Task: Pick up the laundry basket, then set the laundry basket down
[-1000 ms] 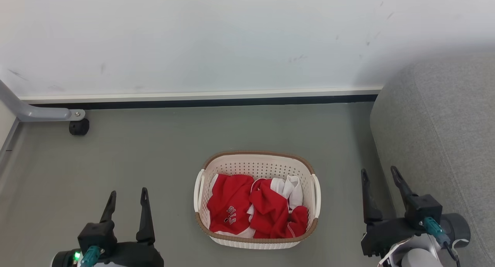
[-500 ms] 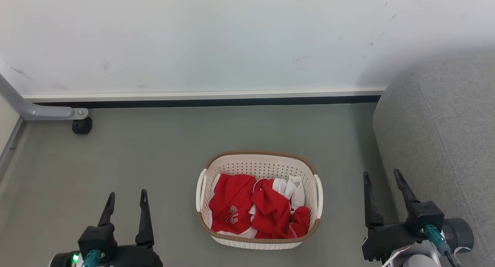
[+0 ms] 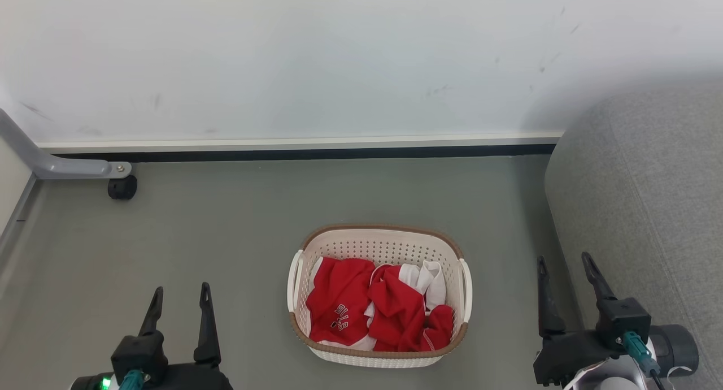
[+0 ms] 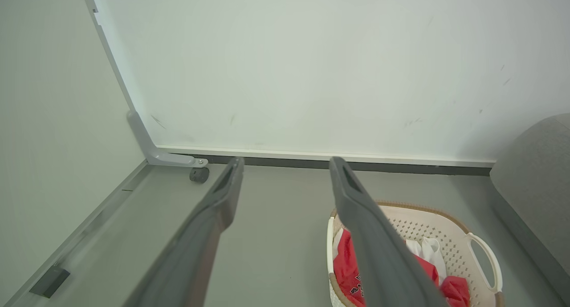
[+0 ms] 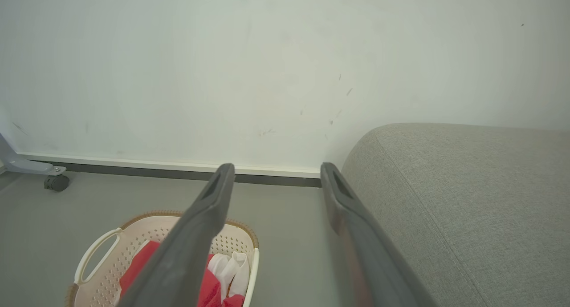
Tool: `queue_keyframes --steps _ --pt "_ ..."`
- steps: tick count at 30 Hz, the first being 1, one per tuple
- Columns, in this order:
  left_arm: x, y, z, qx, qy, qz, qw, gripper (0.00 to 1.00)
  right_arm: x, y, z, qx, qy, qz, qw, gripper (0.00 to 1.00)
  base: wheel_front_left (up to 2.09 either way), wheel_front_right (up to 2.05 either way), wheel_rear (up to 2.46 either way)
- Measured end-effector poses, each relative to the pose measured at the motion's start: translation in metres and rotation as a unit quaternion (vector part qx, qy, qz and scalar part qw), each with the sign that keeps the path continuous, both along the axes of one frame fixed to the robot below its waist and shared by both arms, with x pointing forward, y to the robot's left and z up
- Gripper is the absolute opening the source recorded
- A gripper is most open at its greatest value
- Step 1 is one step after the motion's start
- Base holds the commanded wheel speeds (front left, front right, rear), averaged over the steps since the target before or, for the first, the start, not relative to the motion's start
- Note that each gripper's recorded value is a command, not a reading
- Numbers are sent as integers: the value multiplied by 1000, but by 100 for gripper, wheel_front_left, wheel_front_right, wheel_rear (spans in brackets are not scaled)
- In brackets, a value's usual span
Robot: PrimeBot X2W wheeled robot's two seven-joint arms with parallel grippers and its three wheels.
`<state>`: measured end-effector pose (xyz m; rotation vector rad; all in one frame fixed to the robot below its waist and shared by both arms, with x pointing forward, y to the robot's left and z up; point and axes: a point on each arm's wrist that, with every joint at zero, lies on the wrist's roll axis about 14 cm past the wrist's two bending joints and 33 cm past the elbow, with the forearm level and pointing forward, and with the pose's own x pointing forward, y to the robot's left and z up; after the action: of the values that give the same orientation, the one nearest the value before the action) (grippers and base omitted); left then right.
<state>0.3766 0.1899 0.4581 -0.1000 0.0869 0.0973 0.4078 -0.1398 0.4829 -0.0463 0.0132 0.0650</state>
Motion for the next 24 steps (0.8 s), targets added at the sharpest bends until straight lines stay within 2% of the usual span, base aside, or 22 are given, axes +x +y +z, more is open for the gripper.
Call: queue_keyframes --steps 24 --pt "-6 5 1 -2 1 8 1000 100 -2 3 2 -3 6 0 1000 100 0 0 0"
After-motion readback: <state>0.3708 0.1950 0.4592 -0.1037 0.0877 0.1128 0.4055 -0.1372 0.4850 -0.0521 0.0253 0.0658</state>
